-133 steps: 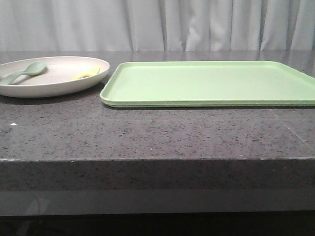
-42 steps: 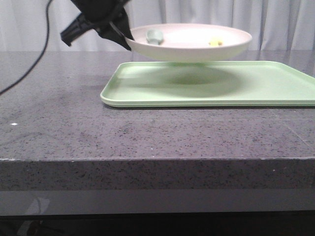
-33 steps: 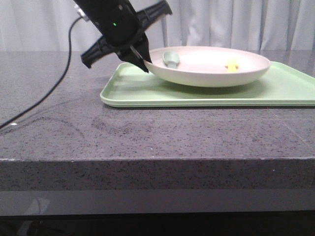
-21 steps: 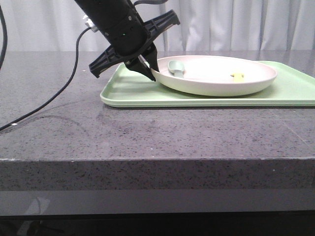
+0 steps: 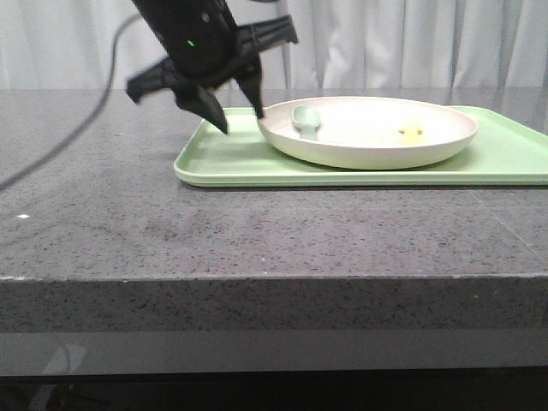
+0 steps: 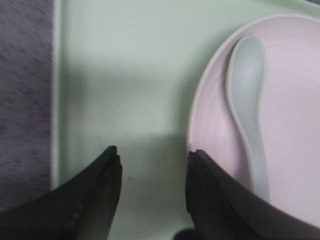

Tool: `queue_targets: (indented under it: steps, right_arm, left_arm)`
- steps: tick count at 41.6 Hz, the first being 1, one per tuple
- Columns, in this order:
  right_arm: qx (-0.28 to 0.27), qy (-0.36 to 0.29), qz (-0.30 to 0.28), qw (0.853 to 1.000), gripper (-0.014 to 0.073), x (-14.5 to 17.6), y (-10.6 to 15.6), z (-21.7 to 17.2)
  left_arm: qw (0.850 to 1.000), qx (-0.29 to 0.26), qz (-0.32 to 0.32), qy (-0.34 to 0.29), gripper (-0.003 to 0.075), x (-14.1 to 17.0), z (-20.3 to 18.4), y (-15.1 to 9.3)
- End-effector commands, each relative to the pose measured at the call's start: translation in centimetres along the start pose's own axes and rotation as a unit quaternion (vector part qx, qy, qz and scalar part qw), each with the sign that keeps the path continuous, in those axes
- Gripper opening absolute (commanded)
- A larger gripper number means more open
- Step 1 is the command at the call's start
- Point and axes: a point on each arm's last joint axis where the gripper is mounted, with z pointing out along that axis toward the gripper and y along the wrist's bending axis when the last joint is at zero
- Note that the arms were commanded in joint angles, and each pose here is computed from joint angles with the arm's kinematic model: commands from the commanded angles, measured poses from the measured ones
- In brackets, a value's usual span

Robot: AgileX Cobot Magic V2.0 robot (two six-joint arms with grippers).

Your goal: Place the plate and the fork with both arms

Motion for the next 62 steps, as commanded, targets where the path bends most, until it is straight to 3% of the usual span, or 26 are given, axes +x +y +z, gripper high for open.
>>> queue_targets:
  steps: [1,7,12,21,29,39,45,54,62]
  right_arm:
    - [0.005,-0.044,-0.008,0.999,0.0553,-1.6,0.0,-0.2]
    - [0.005,-0.044,-0.008,0.999,0.0553,-1.6,0.0,-0.2]
    - [0.005,-0.044,-0.008,0.999,0.0553,-1.6,0.0,-0.2]
    - [0.005,-0.044,-0.008,0.999,0.0553,-1.6,0.0,-0.2]
    - [0.005,-0.051,-0.008,0.999,0.0553,-1.7,0.0,-0.2]
    - [-0.005,-0.051,0.010,0.999,0.0553,-1.8,0.2,-0.2]
    - [-0.046,0.023,0.040,0.998,0.0533,-2.7,1.1,0.7]
    - [-0.157,0.122,-0.060,0.978,0.0441,-5.3,3.6,3.1]
    - [-0.203,0.180,-0.091,0.958,0.0337,-7.2,5.6,6.6]
  left_arm:
    - [0.992,-0.010,0.097,-0.085,0.0313,-2.6,-6.9,-0.4]
    - [0.965,-0.053,0.246,-0.074,0.0313,-2.7,-11.6,0.6]
    - [0.954,-0.057,0.283,-0.077,0.0312,-2.6,-15.6,1.5]
    - [0.948,0.071,0.287,-0.117,0.0312,-0.2,-20.9,3.9]
    - [0.952,0.061,0.248,-0.168,0.0312,4.1,-23.7,7.9]
    - [0.952,0.077,0.229,-0.189,0.0312,10.2,-25.5,10.0]
    - [0.952,0.078,0.229,-0.186,0.0312,12.1,-25.8,10.7]
    - [0.952,0.078,0.230,-0.186,0.0312,12.2,-25.8,10.7]
    - [0.953,0.077,0.229,-0.184,0.0312,12.0,-25.5,10.7]
